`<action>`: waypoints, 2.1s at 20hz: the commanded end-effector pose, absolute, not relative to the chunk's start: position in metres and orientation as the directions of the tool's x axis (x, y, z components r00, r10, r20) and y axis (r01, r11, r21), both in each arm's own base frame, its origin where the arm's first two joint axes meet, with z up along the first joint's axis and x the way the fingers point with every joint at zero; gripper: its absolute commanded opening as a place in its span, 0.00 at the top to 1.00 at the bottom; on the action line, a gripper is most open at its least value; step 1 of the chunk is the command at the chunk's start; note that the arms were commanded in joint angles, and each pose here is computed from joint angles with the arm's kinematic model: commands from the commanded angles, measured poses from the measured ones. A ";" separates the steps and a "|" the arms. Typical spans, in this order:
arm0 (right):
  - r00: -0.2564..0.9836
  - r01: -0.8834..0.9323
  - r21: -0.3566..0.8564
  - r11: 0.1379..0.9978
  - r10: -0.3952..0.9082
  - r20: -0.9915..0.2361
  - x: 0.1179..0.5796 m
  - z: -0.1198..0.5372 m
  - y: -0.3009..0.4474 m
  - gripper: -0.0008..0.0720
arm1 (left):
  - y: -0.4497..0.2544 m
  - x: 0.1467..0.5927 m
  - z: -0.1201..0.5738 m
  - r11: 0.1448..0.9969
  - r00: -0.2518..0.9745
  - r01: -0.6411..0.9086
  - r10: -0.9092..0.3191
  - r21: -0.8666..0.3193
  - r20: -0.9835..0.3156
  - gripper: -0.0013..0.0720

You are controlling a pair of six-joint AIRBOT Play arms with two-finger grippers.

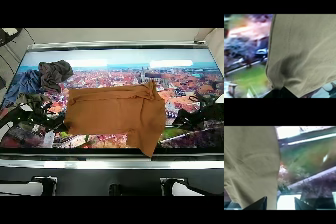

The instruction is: Fold the shirts.

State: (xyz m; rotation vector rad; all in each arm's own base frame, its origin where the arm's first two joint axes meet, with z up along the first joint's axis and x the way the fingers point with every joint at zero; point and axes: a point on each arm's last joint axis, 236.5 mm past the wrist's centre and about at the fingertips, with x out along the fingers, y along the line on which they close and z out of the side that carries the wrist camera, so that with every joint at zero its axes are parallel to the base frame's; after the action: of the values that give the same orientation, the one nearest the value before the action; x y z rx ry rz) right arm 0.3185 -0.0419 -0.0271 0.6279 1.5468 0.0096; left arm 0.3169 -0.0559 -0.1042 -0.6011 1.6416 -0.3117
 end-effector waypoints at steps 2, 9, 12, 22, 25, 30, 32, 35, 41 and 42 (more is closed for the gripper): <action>0.150 0.428 0.422 0.800 0.397 -0.905 0.341 -0.067 -0.040 0.39 | -0.057 0.317 -0.097 0.823 -0.056 -0.195 -0.553 -0.534 -0.832 0.94; 0.177 0.452 0.511 0.731 0.488 -0.855 0.369 -0.113 -0.019 0.48 | -0.056 0.321 -0.082 0.828 -0.016 -0.170 -0.544 -0.534 -0.839 0.94; 0.227 0.466 0.492 0.735 0.438 -0.870 0.388 -0.115 -0.016 0.84 | -0.057 0.319 -0.080 0.826 -0.025 -0.170 -0.549 -0.537 -0.836 0.94; 0.978 -0.110 0.149 0.983 0.133 -0.160 0.424 0.400 -0.037 0.93 | -0.036 0.414 0.363 0.931 0.873 0.273 -0.346 -0.243 -0.345 0.94; 0.915 -0.012 -0.032 0.999 0.024 0.402 0.272 0.594 -0.014 0.93 | -0.032 0.306 0.553 0.975 0.968 0.216 -0.207 -0.047 0.140 0.95; 0.889 0.078 -0.041 0.996 -0.050 0.455 0.158 0.608 0.007 0.93 | -0.053 0.187 0.609 0.976 0.912 0.219 -0.197 -0.020 0.359 0.94; 0.897 0.124 -0.059 0.990 -0.087 0.434 0.149 0.602 0.002 0.93 | -0.056 0.176 0.612 0.975 0.906 0.220 -0.200 -0.012 0.374 0.94; 0.902 0.124 -0.055 0.991 -0.089 0.423 0.150 0.599 0.001 0.93 | -0.055 0.183 0.604 0.975 0.918 0.220 -0.203 -0.014 0.340 0.94; 0.998 0.061 0.014 0.998 -0.061 -0.013 0.238 0.501 -0.015 0.94 | -0.041 0.272 0.513 0.974 0.977 0.211 -0.213 -0.077 -0.013 0.94; 0.978 0.029 0.076 0.997 -0.012 -0.210 0.268 0.452 -0.016 0.94 | -0.037 0.301 0.468 0.971 0.961 0.209 -0.225 -0.115 -0.160 0.94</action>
State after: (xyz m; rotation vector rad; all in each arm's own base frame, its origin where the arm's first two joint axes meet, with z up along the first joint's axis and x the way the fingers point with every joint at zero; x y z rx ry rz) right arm 0.2185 -0.0128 0.5417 -0.0194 -0.1621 -0.0774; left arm 0.2539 -0.0438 0.5427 -0.0727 -0.0920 -0.2130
